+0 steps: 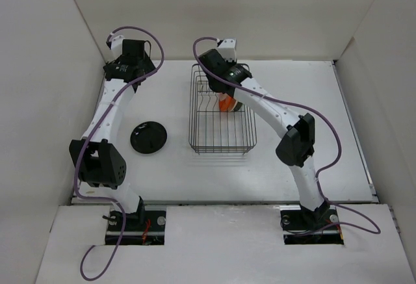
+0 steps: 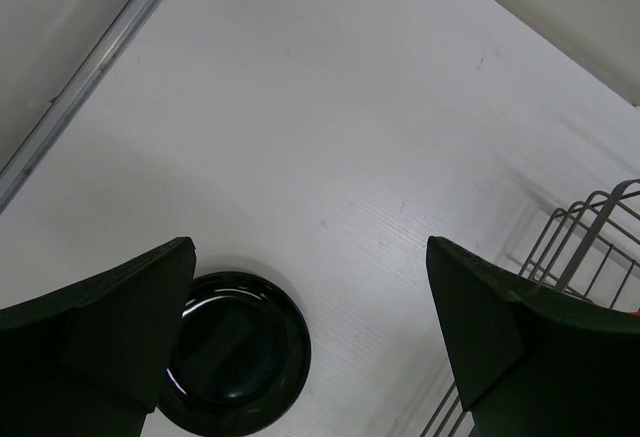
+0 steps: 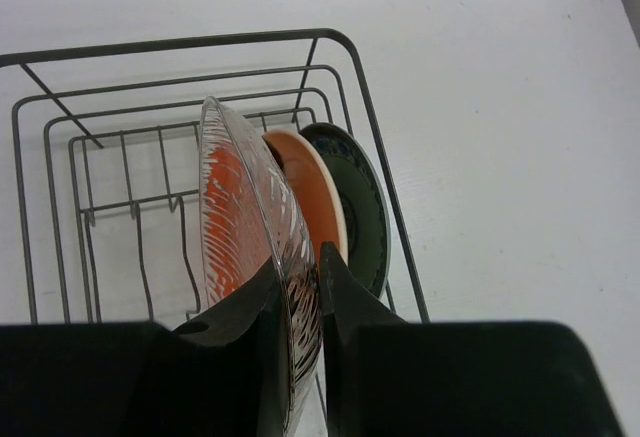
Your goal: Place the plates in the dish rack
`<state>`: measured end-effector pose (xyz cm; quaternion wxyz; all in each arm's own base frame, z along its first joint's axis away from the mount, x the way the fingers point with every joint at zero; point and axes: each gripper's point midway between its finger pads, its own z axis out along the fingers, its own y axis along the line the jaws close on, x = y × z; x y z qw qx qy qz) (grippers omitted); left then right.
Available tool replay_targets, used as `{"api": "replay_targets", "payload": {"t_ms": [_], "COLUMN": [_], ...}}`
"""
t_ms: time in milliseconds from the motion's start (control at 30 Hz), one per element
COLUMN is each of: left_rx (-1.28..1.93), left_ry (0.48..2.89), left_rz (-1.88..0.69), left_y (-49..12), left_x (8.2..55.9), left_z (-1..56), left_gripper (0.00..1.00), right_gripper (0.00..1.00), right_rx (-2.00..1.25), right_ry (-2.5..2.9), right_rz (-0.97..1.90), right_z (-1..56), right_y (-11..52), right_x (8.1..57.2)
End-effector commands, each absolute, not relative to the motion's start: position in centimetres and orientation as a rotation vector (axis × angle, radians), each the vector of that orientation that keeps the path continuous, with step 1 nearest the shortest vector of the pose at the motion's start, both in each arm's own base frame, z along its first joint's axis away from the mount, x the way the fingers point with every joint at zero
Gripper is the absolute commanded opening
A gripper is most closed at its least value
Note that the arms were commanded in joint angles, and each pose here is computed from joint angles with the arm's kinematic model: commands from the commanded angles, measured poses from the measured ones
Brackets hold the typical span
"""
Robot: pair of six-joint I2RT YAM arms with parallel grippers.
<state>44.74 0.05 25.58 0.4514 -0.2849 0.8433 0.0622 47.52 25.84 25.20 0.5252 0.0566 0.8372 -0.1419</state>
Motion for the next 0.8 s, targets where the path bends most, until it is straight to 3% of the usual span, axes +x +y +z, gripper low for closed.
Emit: {"api": "replay_targets", "payload": {"t_ms": [0,667,767], "left_rx": [-0.702,-0.666,-0.666], "left_ry": [2.008,2.032,2.032], "left_rz": [0.141,0.112,0.112], "left_y": [0.4,-0.2,-0.2], "left_x": [44.7,44.8,44.8], "left_z": [28.9,28.6,28.6], "left_gripper": [1.0,1.0,1.0], "right_gripper": [0.0,0.0,0.07], "right_rx": [0.187,0.125,0.114], "right_ry": [1.924,1.974,1.985], "right_rz": [-0.344,-0.368,-0.349], "right_z": [29.2,24.5,23.8], "right_y": [24.7,26.1,26.6], "right_x": [47.8,50.3,50.5]}}
